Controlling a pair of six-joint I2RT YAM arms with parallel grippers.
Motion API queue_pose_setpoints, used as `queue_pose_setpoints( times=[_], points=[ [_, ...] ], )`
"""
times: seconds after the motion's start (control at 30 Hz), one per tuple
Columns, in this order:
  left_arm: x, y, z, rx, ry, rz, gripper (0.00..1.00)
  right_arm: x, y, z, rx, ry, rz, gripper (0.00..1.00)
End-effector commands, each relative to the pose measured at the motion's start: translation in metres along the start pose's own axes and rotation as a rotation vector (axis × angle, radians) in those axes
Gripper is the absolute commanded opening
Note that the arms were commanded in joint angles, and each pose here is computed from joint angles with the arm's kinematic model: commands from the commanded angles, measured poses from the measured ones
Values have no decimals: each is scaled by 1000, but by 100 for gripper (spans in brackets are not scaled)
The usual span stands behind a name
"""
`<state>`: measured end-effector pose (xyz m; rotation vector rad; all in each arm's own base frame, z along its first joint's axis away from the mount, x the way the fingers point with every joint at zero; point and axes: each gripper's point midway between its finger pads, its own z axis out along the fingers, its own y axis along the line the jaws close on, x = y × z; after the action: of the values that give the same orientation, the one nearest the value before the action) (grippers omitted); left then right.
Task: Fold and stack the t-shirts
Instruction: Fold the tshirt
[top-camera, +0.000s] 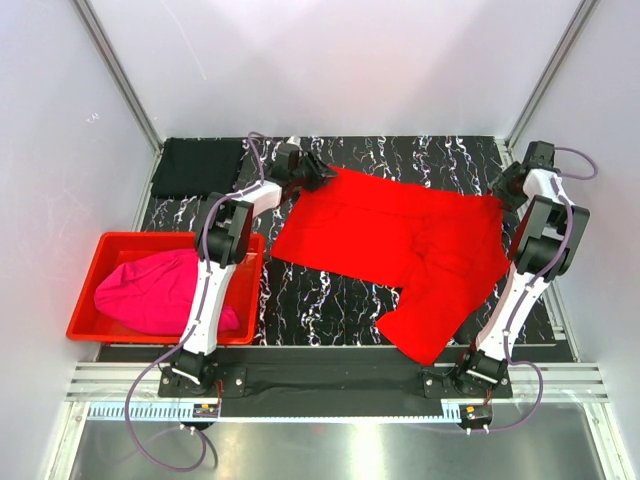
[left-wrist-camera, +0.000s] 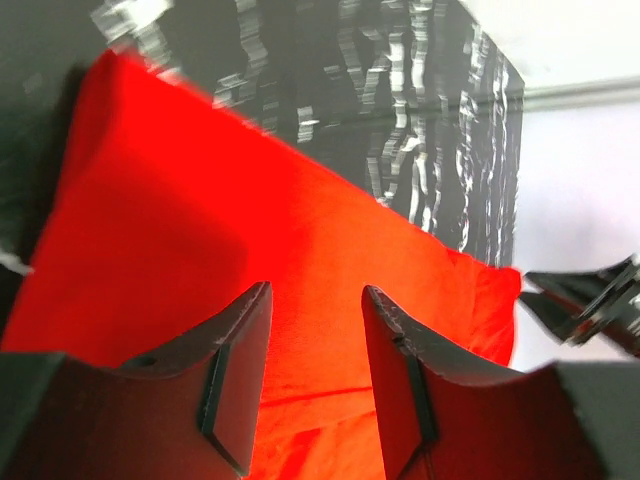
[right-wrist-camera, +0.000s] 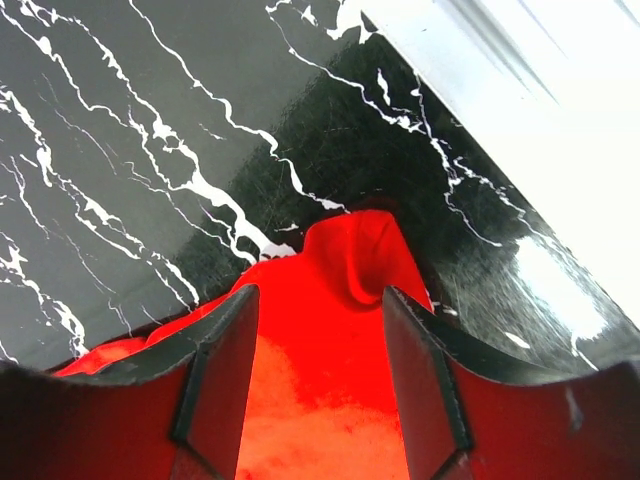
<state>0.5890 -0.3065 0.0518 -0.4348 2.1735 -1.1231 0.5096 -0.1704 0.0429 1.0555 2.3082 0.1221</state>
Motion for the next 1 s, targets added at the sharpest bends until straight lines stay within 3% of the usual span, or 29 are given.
queue_pose_setpoints(
  times=[0.0, 0.1, 0.23, 0.53, 0.73, 0.97],
  points=[
    [-12, 3, 4, 38, 0, -137, 45, -11, 3, 6, -40, -24, -16, 58],
    [-9, 12, 6, 0, 4, -156, 45, -10, -1, 10, -30, -21, -15, 55],
    [-8, 24, 5, -47, 5, -175, 45, -14, -20, 10, 42, -30, 14, 43],
    [-5, 43, 6, -88, 17, -207, 45, -11, -32, 31, 95, 2, 18, 38],
    [-13, 46, 5, -81, 8, -196, 47, -10, 7, 49, -17, 69, 12, 39],
    [-27, 29, 1, 0, -2, -116, 48, -41, 79, 67, -149, 0, -2, 41]
  ],
)
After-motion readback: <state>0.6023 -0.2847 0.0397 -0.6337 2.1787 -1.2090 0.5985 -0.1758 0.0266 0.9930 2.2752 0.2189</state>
